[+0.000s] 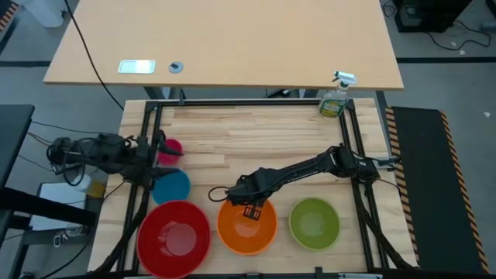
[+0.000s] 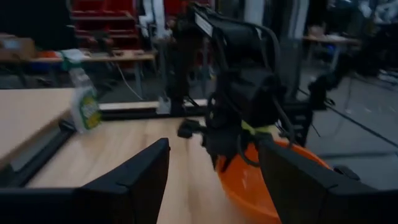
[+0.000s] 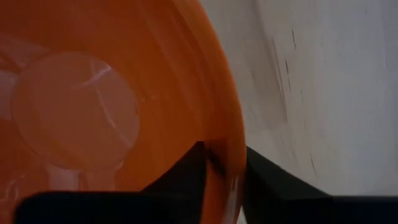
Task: Nest bowls inside each other
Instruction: Stack the orange bowl on top of the red bowl
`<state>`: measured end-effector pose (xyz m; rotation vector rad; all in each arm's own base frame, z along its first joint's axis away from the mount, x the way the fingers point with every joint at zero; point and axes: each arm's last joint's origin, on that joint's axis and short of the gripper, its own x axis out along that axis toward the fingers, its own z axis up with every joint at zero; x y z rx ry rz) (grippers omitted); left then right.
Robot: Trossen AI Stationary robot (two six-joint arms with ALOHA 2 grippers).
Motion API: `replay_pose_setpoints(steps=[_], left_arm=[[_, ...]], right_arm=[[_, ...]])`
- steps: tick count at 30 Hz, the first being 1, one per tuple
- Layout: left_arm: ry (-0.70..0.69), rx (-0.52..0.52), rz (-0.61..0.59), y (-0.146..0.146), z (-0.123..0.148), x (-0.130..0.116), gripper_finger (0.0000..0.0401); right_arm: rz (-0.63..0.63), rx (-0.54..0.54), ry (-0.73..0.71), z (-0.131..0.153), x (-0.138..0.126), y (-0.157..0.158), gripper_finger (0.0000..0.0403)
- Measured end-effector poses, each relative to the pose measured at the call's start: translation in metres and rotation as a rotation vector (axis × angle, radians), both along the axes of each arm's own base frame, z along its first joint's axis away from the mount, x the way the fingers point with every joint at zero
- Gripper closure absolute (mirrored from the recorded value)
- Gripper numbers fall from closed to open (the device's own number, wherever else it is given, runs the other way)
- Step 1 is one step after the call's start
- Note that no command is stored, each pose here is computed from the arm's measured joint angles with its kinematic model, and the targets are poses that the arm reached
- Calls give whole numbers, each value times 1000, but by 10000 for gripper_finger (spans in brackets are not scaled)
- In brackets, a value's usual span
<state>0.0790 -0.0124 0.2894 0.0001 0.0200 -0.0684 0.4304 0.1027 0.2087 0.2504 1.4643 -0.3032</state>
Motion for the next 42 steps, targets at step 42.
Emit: replay_pose_setpoints(steps=[42], left_arm=[[-72,-23,28,3,5,-9,152]], right_arm=[[116,166,-734,130,8,-10,375]])
